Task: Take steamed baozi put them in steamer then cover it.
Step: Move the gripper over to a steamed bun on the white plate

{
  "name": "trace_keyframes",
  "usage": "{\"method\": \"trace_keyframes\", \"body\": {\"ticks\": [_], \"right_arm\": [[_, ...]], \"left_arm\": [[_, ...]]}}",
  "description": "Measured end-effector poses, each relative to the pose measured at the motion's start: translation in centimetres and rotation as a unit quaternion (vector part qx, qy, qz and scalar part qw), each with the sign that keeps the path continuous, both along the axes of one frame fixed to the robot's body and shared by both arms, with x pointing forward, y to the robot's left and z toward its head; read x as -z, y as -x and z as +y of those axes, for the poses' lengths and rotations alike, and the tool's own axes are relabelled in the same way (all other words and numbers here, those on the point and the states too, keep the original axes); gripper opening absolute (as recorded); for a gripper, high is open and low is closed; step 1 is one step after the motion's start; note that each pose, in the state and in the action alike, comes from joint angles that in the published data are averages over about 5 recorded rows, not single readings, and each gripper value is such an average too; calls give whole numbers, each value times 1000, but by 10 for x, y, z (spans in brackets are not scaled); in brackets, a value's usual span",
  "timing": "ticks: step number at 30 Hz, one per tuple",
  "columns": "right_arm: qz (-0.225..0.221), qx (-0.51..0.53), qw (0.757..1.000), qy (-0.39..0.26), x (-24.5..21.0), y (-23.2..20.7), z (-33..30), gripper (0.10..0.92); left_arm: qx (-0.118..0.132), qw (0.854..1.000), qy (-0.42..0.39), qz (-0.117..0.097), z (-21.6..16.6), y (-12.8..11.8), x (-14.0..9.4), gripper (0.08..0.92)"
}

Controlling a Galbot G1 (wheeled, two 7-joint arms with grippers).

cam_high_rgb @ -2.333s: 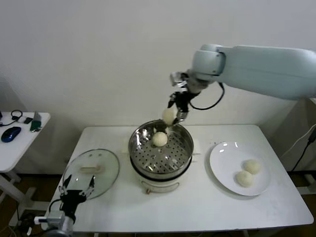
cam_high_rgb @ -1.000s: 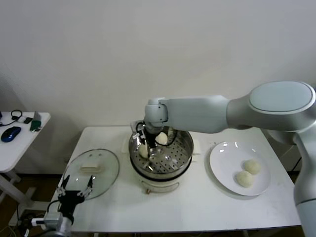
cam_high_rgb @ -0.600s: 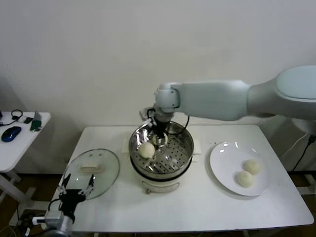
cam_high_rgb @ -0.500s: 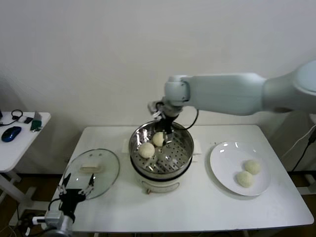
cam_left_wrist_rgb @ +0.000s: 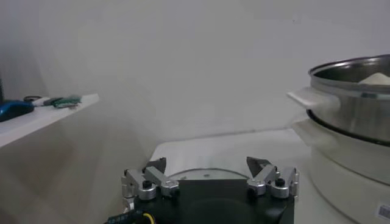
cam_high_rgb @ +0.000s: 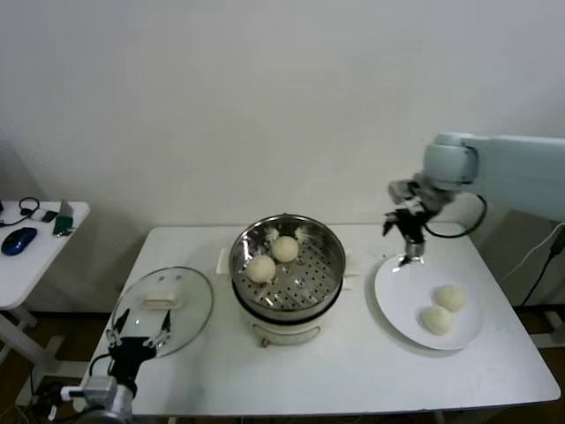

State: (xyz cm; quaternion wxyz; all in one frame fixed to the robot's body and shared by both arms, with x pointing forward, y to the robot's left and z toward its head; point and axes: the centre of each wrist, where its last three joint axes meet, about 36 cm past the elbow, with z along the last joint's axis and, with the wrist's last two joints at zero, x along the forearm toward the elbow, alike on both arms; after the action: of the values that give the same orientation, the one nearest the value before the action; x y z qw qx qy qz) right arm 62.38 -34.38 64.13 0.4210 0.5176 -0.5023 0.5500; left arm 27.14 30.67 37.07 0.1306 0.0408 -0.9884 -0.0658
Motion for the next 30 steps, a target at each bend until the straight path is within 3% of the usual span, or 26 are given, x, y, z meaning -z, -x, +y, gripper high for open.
{"method": "trace_keyframes", "body": {"ticks": [15,30], "right_arm": [[37,36,998,26,107,34,-67,823],[29,52,998,36,159,38,-77,822]], "left_arm": [[-7,1000,-3,5,-3,8,4,823],[-5,1000,-4,10,-5,10,7,823]]}}
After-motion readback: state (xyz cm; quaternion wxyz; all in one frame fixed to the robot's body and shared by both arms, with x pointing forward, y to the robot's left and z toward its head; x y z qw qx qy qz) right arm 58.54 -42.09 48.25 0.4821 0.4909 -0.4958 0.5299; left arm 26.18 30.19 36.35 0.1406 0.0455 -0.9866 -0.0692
